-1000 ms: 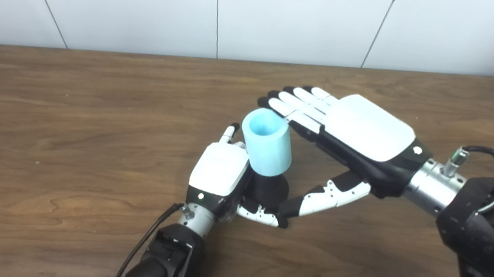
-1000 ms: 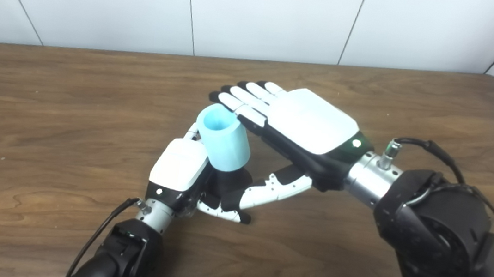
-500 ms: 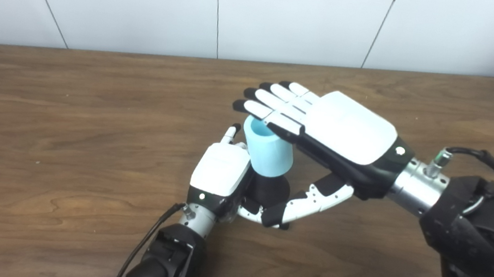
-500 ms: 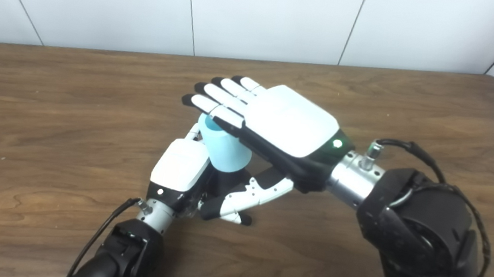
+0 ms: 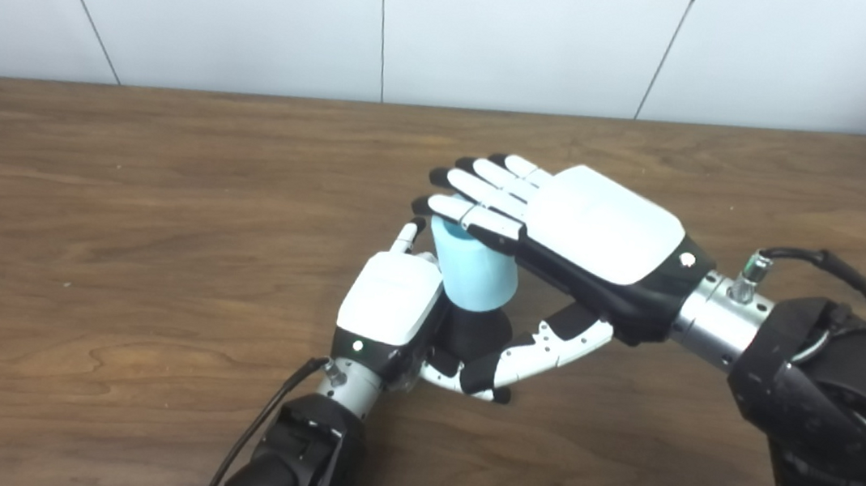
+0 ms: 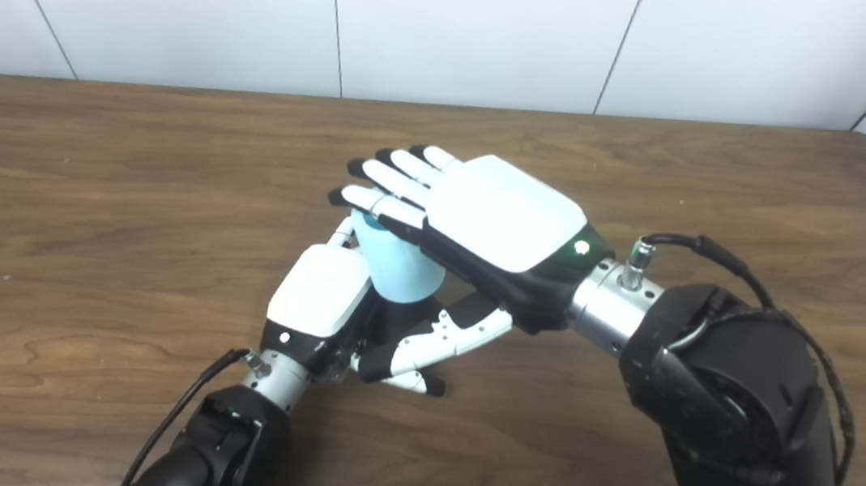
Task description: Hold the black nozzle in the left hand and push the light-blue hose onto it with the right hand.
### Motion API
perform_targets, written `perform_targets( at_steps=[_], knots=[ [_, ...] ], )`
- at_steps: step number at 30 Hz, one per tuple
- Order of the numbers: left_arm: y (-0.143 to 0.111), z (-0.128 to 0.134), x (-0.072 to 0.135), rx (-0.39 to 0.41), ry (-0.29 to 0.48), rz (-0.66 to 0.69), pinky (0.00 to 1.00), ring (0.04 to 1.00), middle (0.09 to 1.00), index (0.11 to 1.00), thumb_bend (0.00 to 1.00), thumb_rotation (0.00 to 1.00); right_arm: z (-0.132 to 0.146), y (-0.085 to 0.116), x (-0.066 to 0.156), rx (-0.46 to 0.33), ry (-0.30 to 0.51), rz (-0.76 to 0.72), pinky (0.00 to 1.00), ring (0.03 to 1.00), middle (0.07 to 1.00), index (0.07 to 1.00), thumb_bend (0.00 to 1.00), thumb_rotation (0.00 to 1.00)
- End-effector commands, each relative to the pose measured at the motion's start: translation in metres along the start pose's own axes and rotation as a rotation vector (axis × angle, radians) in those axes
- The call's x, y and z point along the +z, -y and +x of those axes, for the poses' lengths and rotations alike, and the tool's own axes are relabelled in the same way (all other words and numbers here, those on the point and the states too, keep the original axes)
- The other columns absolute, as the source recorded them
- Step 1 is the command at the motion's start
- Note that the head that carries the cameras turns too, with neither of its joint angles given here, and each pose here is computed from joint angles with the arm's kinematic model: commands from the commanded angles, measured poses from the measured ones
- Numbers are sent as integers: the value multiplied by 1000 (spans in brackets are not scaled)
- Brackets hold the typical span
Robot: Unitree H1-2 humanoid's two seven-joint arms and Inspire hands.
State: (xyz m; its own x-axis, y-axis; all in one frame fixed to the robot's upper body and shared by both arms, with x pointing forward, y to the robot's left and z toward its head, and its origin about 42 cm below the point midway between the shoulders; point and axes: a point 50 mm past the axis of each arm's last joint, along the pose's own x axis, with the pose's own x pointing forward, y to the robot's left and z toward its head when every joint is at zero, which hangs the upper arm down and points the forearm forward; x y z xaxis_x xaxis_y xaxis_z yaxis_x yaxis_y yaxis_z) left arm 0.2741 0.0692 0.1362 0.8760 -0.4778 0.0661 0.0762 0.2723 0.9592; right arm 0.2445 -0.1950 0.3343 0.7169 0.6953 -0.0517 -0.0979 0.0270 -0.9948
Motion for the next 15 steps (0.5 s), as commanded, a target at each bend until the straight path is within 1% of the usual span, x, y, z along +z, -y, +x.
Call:
perform_targets(
  at_steps=[1, 3, 7, 15],
  knots=[
    [33, -15, 7, -184, -1, -22, 1000, 665, 512, 474, 523, 0, -4, 5, -3, -19, -13, -42, 1000, 1000, 989, 927, 699, 1000],
    [33, -15, 7, -184, -4, -20, 1000, 664, 525, 466, 521, 0, -6, 3, -5, -15, -22, -39, 1000, 1000, 984, 925, 695, 1000],
    [33, -15, 6, -193, -11, -19, 1000, 693, 538, 460, 518, 0, -8, 0, -9, -10, -33, -34, 1000, 1000, 972, 925, 680, 1000],
    [31, -15, 6, -197, -13, -20, 1000, 714, 539, 459, 518, 0, -12, -6, -12, 8, -50, -1, 1000, 1000, 973, 916, 667, 999]
  ],
)
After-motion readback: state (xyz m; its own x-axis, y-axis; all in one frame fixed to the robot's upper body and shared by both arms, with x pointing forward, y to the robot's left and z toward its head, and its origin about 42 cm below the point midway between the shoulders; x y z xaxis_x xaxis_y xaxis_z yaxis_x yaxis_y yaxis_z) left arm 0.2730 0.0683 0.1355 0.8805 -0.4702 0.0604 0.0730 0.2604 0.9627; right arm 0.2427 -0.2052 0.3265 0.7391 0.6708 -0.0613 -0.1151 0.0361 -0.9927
